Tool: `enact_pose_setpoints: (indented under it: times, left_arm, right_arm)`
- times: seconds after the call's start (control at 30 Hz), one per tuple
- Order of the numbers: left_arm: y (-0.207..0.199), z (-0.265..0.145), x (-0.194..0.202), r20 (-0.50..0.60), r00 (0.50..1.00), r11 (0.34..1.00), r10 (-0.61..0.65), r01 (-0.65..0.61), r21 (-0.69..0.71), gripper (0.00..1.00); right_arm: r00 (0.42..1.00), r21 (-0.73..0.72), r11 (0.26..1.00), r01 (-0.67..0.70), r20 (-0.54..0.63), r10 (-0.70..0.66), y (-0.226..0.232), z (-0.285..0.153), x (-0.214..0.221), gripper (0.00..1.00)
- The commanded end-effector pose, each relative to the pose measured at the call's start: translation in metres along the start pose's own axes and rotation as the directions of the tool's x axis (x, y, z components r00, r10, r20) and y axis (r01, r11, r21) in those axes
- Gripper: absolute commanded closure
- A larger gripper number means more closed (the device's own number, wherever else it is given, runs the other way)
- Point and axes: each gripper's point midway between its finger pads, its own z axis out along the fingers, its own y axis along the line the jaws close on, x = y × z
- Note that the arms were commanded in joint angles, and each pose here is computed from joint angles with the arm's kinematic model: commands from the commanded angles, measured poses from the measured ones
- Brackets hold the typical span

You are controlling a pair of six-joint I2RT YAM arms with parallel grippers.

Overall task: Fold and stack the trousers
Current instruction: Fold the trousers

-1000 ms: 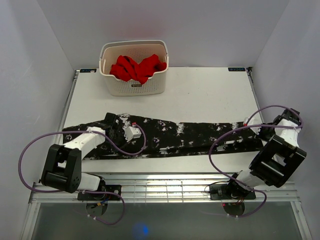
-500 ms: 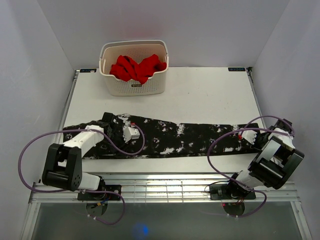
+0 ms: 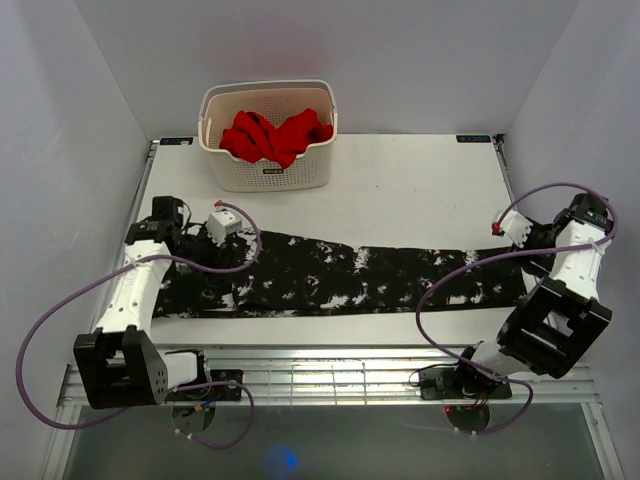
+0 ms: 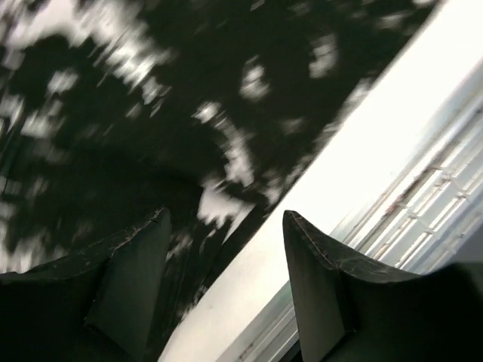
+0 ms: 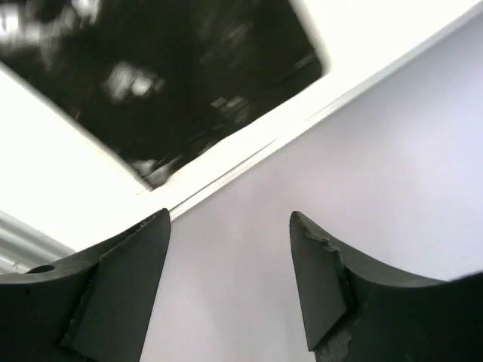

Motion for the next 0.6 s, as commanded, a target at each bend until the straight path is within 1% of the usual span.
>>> enact_pose_setpoints:
  times: [0.0,0.03,0.07,0.1,0.13,0.17,0.2,0.27,0.3,0.33,0.37,0.43,0.47,0.53,0.57]
  left_arm:
    - [0.033,-0.01,0.046,-0.07,0.967,0.967,-0.245,0.239,-0.091,0.3]
    - [0.044,-0.014,0.055,-0.073,0.956,0.953,-0.283,0.272,-0.129,0.31]
    - [0.056,-0.019,0.07,-0.09,0.935,0.93,-0.342,0.322,-0.179,0.35]
    - [0.072,-0.034,0.084,-0.062,0.906,0.885,-0.419,0.392,-0.249,0.38]
    - [0.082,-0.041,0.091,-0.038,0.878,0.845,-0.477,0.447,-0.295,0.39]
    - [0.089,-0.049,0.1,-0.027,0.851,0.81,-0.524,0.488,-0.326,0.39]
    - [0.098,-0.065,0.119,-0.006,0.807,0.745,-0.59,0.542,-0.39,0.38]
    - [0.109,-0.082,0.135,0.028,0.759,0.675,-0.651,0.595,-0.437,0.39]
    - [0.114,-0.096,0.152,0.045,0.722,0.617,-0.691,0.621,-0.484,0.39]
    - [0.121,-0.105,0.161,0.056,0.712,0.59,-0.7,0.62,-0.516,0.39]
    - [0.123,-0.115,0.177,0.075,0.68,0.54,-0.729,0.64,-0.547,0.4]
    - [0.128,-0.124,0.196,0.087,0.659,0.505,-0.747,0.649,-0.569,0.41]
    - [0.128,-0.13,0.209,0.106,0.629,0.467,-0.77,0.669,-0.579,0.4]
    - [0.129,-0.13,0.225,0.115,0.588,0.433,-0.801,0.701,-0.567,0.41]
    - [0.127,-0.134,0.235,0.136,0.555,0.396,-0.821,0.724,-0.564,0.41]
  right_arm:
    - [0.983,-0.136,0.984,-0.117,0.123,0.134,0.02,-0.011,-0.056,0.33]
    - [0.974,-0.144,0.974,-0.176,0.12,0.194,0.022,-0.009,-0.065,0.41]
    - [0.977,-0.158,0.976,-0.15,0.129,0.171,0.025,-0.004,-0.082,0.45]
    - [0.976,-0.169,0.974,-0.15,0.13,0.173,0.03,0.0,-0.091,0.48]
    - [0.97,-0.181,0.965,-0.191,0.114,0.213,0.039,0.008,-0.096,0.5]
    - [0.976,-0.201,0.966,-0.164,0.112,0.189,0.047,0.016,-0.109,0.51]
    - [0.977,-0.212,0.963,-0.167,0.098,0.191,0.054,0.024,-0.112,0.51]
    - [0.98,-0.228,0.956,-0.183,0.037,0.197,0.07,0.045,-0.11,0.52]
    - [0.979,-0.246,0.95,-0.193,0.008,0.201,0.076,0.055,-0.107,0.52]
    - [0.979,-0.244,0.949,-0.202,-0.027,0.202,0.079,0.061,-0.102,0.52]
    - [0.974,-0.248,0.942,-0.227,-0.05,0.221,0.083,0.068,-0.098,0.52]
    - [0.968,-0.268,0.931,-0.249,-0.09,0.233,0.088,0.077,-0.092,0.52]
    - [0.966,-0.267,0.929,-0.257,-0.098,0.239,0.089,0.08,-0.091,0.52]
    - [0.963,-0.267,0.927,-0.263,-0.124,0.238,0.09,0.085,-0.086,0.51]
    - [0.963,-0.27,0.926,-0.264,-0.131,0.236,0.091,0.087,-0.085,0.51]
